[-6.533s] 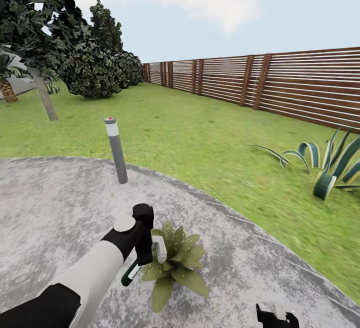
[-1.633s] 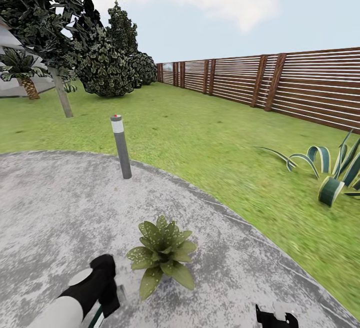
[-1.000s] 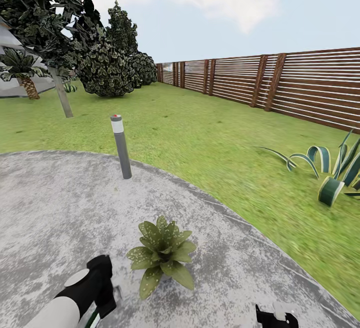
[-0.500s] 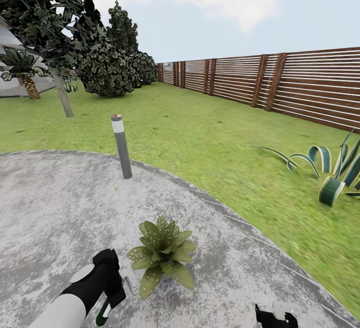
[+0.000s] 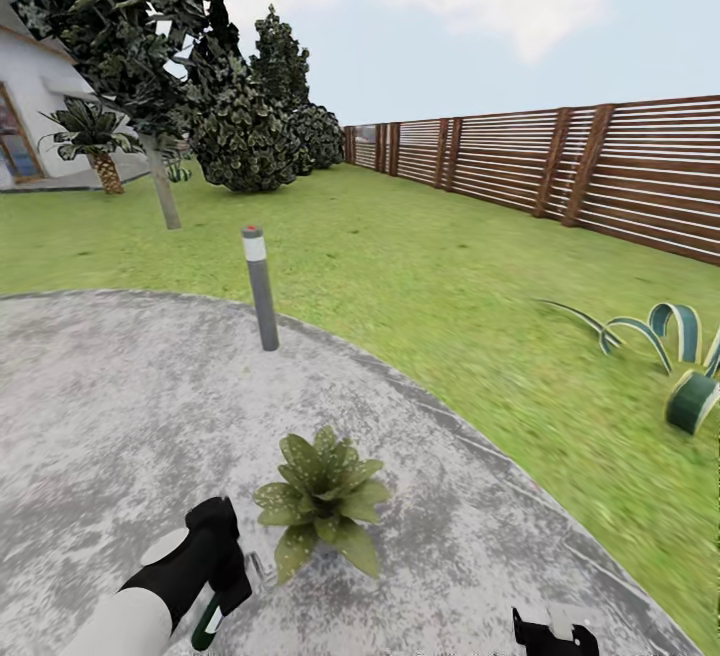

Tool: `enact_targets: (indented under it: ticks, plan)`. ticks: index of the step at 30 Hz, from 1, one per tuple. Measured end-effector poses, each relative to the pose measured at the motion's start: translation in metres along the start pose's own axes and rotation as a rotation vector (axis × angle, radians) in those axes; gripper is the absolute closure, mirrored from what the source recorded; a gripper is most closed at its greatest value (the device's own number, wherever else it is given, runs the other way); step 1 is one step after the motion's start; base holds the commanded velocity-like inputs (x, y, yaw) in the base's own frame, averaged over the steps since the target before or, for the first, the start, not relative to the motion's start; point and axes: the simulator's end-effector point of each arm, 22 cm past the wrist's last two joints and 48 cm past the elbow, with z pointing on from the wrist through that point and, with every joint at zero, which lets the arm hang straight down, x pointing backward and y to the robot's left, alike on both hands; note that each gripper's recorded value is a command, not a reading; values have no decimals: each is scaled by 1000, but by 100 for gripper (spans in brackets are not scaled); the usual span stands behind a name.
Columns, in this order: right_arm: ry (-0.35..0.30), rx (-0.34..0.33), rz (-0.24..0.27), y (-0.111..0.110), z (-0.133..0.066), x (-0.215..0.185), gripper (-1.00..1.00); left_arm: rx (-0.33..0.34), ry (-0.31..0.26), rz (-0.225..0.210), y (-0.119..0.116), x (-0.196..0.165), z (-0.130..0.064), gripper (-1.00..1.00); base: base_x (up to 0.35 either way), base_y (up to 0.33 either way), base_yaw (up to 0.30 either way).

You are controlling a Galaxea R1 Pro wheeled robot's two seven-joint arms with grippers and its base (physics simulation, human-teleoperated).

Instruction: Pick up the pesticide atomizer in the garden and spray insectifuge to fully cover both potted plants in the garden.

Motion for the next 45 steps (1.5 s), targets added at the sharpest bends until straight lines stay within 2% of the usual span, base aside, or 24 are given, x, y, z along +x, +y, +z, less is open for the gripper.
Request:
enact_targets:
  ticks: [9,13,15,16,20,24,32,37,38,39,41,45]
  plan:
    - [0,-1,0,0,0,0,-100,-8,-13,1,2,-7,-5,100,-114,-99,1]
    - [0,-1,0,0,0,0,-100,-11,-66,16,-7,-43,-18,100,-1,-1,0]
    - [0,0,0,0,0,0,-100,-19,-109,33,-10,-79,-35,100,0,0,0]
    - [0,0,0,0,0,0,-100,-21,-112,33,-11,-85,-38,100,0,0,0]
    - [0,0,-1,0,0,0,-100,-29,-108,22,-8,-87,-41,100,0,0,0]
    - [0,-1,0,0,0,0,-100,-46,-131,19,0,-102,-55,100,0,0,0]
    - [0,-1,-1,0,0,0,-100,-4,-161,39,-26,-123,-56,100,0,0,0]
    - [0,0,-1,0,0,0,-100,17,-143,49,-30,-118,-53,100,0,0,0]
    - [0,-1,-1,0,0,0,-100,27,-114,67,-33,-111,-51,100,0,0,0]
    - [0,-1,-1,0,0,0,-100,10,-83,81,-29,-103,-49,100,0,0,0]
    - [2,-1,-3,-1,0,1,-100,9,-38,91,-30,-91,-41,100,0,0,0]
    - [4,1,-5,-2,0,2,-100,12,-24,91,-30,-86,-38,100,0,0,0]
